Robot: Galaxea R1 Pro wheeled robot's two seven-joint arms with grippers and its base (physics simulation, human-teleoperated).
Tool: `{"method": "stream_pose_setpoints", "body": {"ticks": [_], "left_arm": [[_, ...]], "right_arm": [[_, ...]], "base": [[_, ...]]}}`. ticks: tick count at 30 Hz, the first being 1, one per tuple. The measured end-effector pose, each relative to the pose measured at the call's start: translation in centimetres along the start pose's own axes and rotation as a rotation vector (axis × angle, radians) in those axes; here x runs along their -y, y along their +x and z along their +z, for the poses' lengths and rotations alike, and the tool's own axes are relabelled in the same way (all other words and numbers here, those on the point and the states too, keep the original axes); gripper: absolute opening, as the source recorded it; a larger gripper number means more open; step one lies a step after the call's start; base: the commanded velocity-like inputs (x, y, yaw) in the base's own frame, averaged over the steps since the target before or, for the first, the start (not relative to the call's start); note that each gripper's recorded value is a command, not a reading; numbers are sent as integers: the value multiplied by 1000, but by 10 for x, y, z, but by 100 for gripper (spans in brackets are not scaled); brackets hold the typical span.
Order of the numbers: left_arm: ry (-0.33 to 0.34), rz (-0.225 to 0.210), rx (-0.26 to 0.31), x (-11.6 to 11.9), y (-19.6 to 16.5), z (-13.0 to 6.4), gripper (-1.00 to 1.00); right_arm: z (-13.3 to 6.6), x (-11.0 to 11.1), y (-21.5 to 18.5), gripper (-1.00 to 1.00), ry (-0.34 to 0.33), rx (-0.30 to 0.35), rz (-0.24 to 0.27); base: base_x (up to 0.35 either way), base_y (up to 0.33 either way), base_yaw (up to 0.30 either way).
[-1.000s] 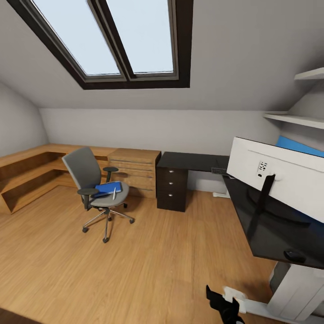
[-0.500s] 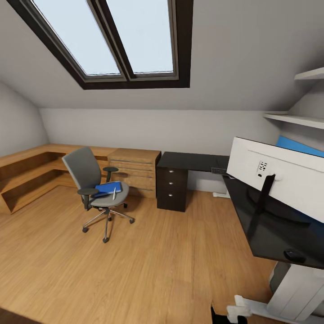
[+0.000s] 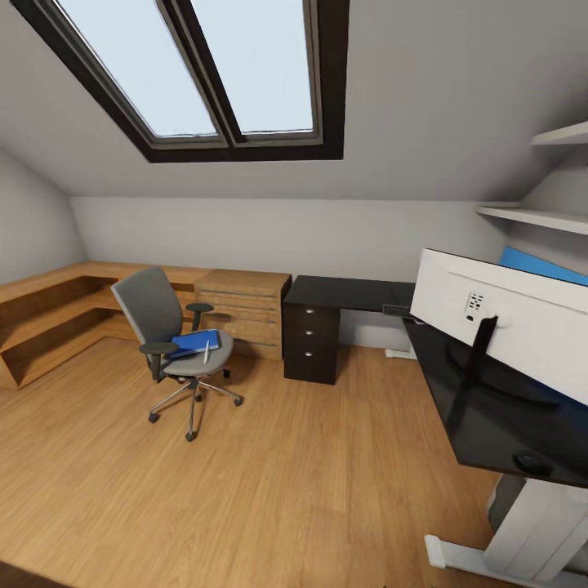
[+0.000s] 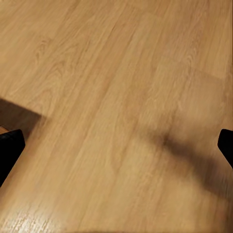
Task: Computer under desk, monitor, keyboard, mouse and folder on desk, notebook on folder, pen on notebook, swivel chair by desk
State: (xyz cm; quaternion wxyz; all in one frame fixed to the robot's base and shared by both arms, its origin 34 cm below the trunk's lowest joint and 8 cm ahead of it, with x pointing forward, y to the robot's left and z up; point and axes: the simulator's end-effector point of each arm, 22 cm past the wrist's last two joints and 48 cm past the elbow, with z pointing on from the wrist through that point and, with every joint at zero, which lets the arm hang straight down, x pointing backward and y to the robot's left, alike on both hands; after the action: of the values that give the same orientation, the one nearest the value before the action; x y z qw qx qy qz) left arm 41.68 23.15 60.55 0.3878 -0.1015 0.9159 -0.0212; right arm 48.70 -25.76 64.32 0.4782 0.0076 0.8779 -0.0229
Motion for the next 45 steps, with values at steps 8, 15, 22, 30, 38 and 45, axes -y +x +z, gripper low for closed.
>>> {"method": "stream_pose_setpoints", "body": {"ticks": [8,15,22,30,38,45], "left_arm": [[1,1,2,0,-1,0,100],[1,1,1,0,-1,0,100],[1,1,1,0,-1,0,100],[0,0,1,0,-1,0,100],[0,0,1,0,-1,0,100],[0,0,1,0,-1,0,100]], "right_arm": [[-1,-10,-1,100,-6,3,12],[-1,-11,-1,100,-7,2,13],[-1,-12,0,100,-10,-1,12],[-1,-12,0,100,-9,-2,13],[-1,-12,0,100,-9,-2,12],[-1,-12,0,100,-9,-2,12]], "base": [[0,0,-226],[-143,-69,-188],[-259,-146,-29],[-90,-283,-67],[25,-330,-218],[101,-331,-46]]}}
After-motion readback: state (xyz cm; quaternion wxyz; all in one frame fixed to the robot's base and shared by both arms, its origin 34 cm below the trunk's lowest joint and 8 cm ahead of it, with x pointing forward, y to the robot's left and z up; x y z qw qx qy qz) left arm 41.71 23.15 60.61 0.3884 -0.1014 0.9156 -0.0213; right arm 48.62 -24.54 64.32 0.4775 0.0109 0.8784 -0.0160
